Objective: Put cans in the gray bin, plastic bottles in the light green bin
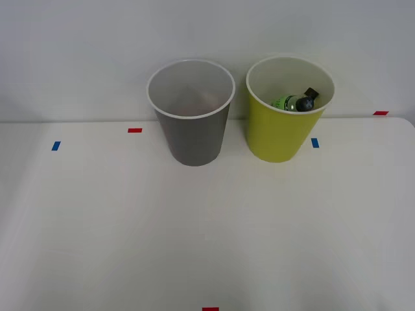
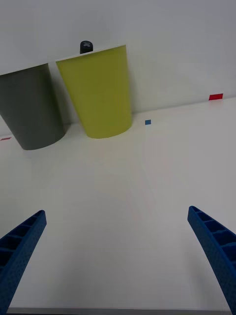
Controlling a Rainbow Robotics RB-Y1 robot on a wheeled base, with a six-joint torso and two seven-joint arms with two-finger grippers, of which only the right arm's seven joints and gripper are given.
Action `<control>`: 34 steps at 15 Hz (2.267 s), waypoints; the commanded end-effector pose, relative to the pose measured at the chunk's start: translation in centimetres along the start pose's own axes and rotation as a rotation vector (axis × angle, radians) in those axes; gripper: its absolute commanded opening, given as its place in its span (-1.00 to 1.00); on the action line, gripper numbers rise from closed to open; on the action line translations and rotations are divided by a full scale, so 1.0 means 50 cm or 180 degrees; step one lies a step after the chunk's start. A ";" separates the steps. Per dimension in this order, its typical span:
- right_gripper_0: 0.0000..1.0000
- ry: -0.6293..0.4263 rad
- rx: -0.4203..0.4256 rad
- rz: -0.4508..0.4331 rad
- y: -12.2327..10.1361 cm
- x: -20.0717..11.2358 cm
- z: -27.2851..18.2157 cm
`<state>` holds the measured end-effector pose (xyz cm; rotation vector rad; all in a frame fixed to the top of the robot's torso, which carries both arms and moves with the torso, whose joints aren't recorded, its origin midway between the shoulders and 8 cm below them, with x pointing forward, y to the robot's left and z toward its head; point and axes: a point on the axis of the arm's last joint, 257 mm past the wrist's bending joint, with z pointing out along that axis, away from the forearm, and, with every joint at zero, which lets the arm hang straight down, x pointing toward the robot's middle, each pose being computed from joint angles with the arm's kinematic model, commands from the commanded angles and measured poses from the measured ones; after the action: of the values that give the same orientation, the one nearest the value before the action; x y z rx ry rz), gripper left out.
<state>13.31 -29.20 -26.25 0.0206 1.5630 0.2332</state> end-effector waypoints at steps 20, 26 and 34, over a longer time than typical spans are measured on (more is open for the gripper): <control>1.00 -0.0001 0.0000 0.0000 0.000 0.000 0.000; 1.00 -0.0001 0.0000 0.0000 0.000 0.000 0.000; 1.00 -0.0001 0.0000 0.0000 0.000 0.000 0.000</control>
<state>13.31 -29.21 -26.24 0.0205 1.5629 0.2332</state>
